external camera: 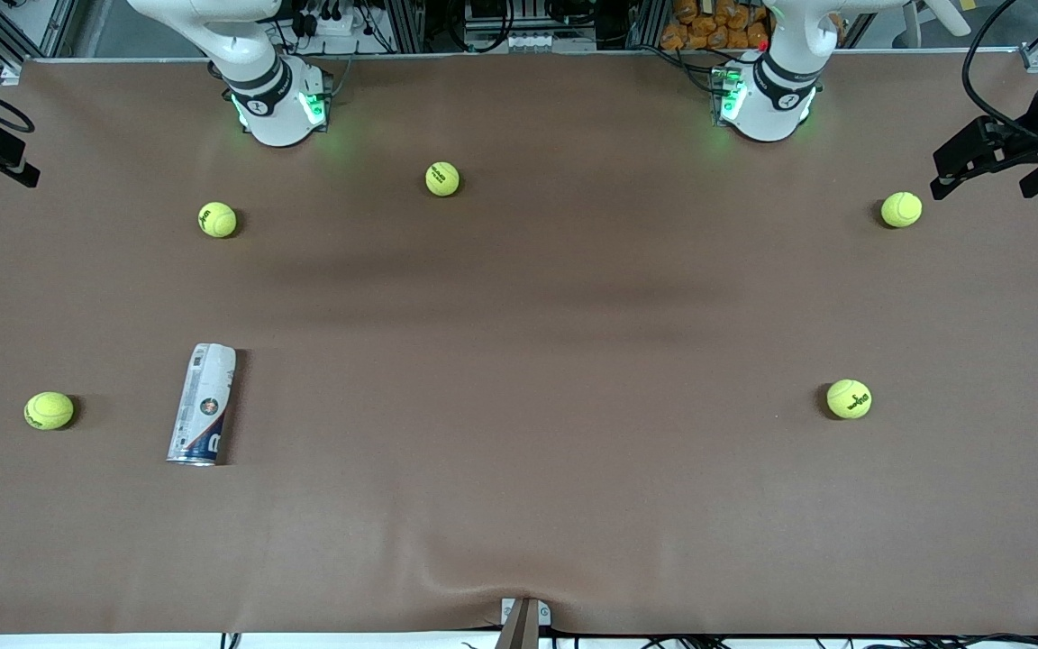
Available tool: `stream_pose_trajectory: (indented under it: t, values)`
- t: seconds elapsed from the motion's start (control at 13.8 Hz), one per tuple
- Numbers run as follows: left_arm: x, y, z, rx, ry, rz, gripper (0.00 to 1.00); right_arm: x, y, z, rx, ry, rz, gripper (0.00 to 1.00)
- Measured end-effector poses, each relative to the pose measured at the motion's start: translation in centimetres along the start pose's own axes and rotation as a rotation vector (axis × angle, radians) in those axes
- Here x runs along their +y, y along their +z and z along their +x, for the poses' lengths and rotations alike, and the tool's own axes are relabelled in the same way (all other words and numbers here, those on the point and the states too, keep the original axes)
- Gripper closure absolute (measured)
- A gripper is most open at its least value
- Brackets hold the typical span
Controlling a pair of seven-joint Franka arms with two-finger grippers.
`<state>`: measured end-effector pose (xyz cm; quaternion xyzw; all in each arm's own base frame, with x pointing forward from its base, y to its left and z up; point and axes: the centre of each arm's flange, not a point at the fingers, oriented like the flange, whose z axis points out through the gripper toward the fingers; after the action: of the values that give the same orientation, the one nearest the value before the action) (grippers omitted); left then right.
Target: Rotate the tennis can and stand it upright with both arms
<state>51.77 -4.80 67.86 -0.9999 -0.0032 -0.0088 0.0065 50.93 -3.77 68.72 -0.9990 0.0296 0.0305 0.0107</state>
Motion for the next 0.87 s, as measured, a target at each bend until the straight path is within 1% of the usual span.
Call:
stream_pose_trajectory:
  t: [0.36,0.58,0.73,0.87]
  values:
    - [-0.2,0.0,0.0,-0.001,-0.003,0.000,0.00,0.1,0.0,0.0,-0.001,0.000,0.000,0.00]
    - [-0.3,0.0,0.0,-0.001,-0.005,0.000,0.00,0.2,0.9,0.3,-0.015,0.004,0.000,0.00]
    - [-0.3,0.0,0.0,-0.001,-0.006,0.000,0.00,0.5,3.5,1.6,-0.015,-0.001,0.001,0.00]
    - [-0.3,0.0,0.0,-0.002,-0.006,0.000,0.00,0.8,7.6,3.3,-0.019,-0.017,0.001,0.00]
